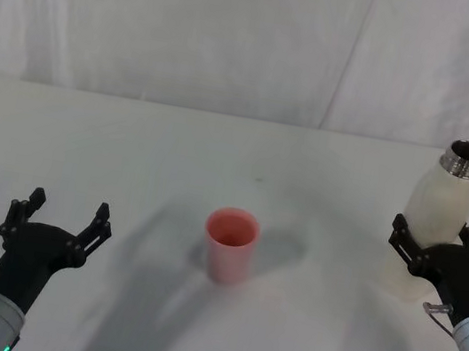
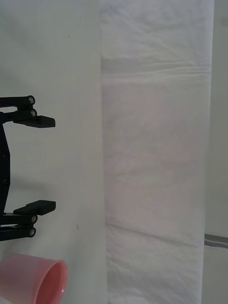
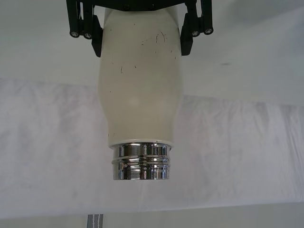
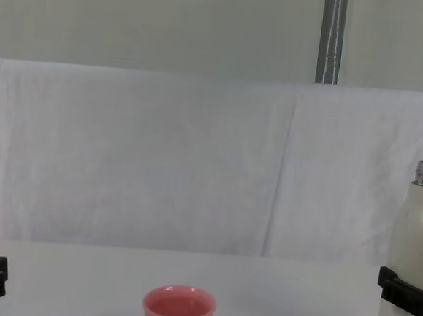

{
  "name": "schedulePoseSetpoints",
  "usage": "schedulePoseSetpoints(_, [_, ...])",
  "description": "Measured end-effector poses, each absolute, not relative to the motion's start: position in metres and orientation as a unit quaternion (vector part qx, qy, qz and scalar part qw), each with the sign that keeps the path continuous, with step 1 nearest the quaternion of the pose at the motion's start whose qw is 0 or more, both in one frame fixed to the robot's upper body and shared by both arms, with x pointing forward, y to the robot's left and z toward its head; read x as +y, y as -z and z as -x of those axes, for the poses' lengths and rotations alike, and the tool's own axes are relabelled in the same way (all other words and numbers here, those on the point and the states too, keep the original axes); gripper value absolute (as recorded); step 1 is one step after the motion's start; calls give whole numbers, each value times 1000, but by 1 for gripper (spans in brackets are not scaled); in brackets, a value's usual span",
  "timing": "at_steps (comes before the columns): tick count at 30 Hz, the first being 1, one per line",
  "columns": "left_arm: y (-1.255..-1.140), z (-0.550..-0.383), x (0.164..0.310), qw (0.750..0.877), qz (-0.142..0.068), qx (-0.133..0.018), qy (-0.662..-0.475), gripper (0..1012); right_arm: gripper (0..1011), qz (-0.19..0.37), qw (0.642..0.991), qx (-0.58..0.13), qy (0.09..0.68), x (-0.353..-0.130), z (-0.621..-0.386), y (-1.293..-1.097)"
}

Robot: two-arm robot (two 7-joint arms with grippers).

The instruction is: Grasp the thermos with one hand and pour water into the cup lid.

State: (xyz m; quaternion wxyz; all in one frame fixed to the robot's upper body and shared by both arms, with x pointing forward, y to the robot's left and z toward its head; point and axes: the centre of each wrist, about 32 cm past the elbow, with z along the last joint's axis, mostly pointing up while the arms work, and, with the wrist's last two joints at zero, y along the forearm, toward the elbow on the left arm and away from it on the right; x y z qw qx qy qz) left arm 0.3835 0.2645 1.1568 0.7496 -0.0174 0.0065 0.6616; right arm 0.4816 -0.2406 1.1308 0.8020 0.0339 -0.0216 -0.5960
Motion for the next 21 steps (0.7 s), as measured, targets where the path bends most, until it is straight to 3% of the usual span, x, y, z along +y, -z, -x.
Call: schedulePoseSetpoints(21, [-1157, -384, 265, 750, 17, 6, -662, 1001, 1001, -45, 799, -18, 599, -241, -476, -1133])
